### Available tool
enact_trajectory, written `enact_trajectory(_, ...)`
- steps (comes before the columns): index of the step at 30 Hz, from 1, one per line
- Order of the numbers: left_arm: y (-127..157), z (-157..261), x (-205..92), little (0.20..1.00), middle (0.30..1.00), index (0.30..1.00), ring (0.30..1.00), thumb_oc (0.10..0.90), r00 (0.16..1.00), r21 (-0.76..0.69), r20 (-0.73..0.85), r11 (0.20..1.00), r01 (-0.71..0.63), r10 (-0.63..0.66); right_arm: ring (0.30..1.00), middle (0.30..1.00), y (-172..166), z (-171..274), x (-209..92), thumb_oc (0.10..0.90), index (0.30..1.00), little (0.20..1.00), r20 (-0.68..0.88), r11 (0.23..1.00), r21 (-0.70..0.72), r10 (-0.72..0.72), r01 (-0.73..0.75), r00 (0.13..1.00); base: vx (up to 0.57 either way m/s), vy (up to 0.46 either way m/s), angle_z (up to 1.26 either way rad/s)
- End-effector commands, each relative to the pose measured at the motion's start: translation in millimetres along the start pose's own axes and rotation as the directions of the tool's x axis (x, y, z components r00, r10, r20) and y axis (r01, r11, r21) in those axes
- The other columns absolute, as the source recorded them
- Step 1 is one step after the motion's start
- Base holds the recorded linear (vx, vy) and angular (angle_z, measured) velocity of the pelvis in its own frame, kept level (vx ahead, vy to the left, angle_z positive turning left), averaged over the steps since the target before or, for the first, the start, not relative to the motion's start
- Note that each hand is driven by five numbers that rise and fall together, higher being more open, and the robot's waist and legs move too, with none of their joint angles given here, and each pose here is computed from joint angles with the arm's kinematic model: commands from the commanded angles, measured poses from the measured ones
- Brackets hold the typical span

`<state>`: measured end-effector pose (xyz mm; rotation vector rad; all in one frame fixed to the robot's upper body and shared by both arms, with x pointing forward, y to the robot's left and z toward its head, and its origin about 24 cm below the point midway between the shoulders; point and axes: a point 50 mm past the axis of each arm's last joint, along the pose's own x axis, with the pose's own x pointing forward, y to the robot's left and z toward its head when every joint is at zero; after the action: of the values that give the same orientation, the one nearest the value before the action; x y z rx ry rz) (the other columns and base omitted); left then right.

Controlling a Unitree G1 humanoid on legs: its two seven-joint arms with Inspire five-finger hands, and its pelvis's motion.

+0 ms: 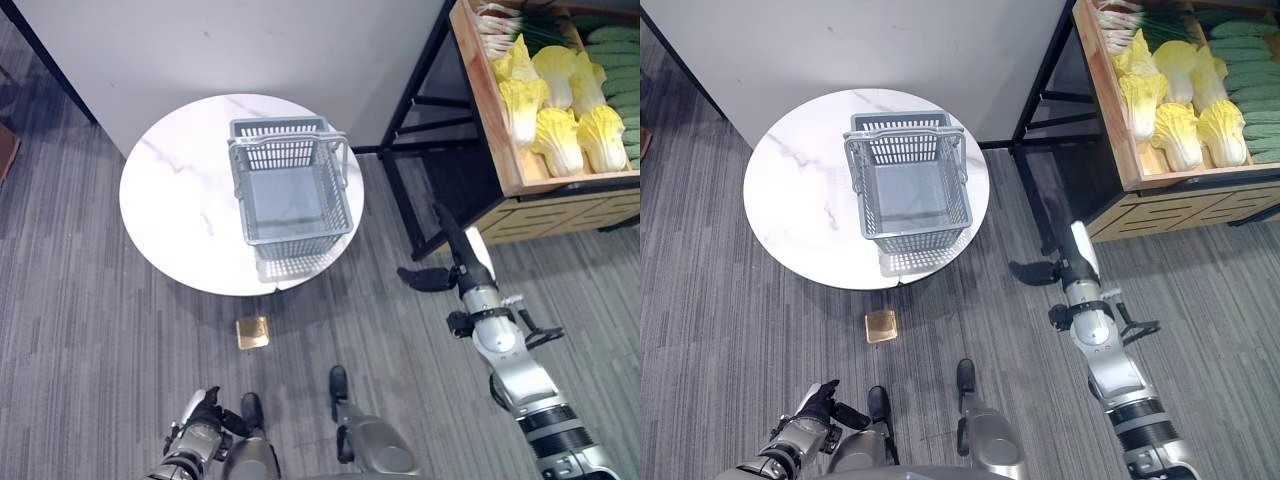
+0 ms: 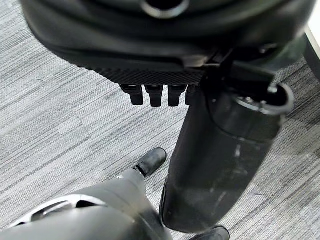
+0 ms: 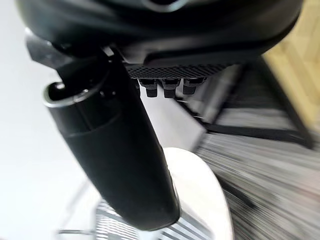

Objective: Get the vegetables into the basket

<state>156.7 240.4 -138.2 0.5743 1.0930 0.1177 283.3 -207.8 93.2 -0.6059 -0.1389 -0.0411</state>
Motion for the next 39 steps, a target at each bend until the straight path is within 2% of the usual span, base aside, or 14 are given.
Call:
enact_trajectory(1,2,-14,0,1.0,1.0,1.0,1.0,0.9,0.999,0.072,-0.044,0.997,-0.012,0.015,1.0,1.0,-38,65,29,0.9,1.0,1.0,0.305,0.988,-0.06,-0.116,0.14,0.945,0.01,0.003,-0.03)
enact_trajectory(7,-1,-11,-1,1.0,1.0,1.0,1.0,0.9,0.999,0.07,-0.036,0.998,-0.009,0.012,1.0,1.0,-37,109,61,0.9,1.0,1.0,0.412,0.981,-0.135,-0.069,0.136,0.909,0.0,-0.001,0.01)
enact_trajectory(9,1,-13,0,1.0,1.0,1.0,1.0,0.9,0.999,0.069,-0.044,0.997,-0.023,0.026,1.0,1.0,-39,138,86,0.9,1.0,1.0,0.443,0.97,-0.197,-0.043,0.144,0.896,-0.04,-0.018,0.14)
enact_trajectory(15,10,-18,1,1.0,1.0,1.0,1.0,0.9,0.996,0.05,-0.07,0.997,-0.059,0.063,1.0,1.0,-47,163,112,0.9,1.0,1.0,0.431,0.948,-0.268,-0.041,0.172,0.901,-0.01,-0.008,0.17)
enact_trajectory(22,25,-24,2,1.0,1.0,1.0,1.0,0.9,0.989,0.033,-0.091,0.993,-0.111,0.113,1.0,1.0,-60,203,142,0.9,1.0,1.0,0.419,0.881,-0.403,-0.064,0.249,0.906,0.0,-0.007,0.07)
enact_trajectory(24,23,-22,2,1.0,1.0,1.0,1.0,0.9,0.99,-0.006,-0.087,0.994,-0.109,0.108,1.0,1.0,-65,207,152,0.9,1.0,1.0,0.374,0.861,-0.438,-0.086,0.258,0.923,-0.02,0.005,0.1)
enact_trajectory(28,20,-22,2,1.0,1.0,1.0,1.0,0.9,0.991,-0.03,-0.091,0.995,-0.098,0.095,1.0,1.0,-69,208,157,0.9,1.0,1.0,0.344,0.83,-0.492,-0.094,0.264,0.934,-0.01,0.002,0.12)
enact_trajectory(39,12,-8,2,1.0,1.0,1.0,1.0,0.9,0.997,-0.043,-0.043,0.997,-0.065,0.063,1.0,1.0,-105,220,167,0.9,1.0,1.0,0.273,0.657,-0.68,-0.185,0.325,0.944,-0.01,0.011,0.19)
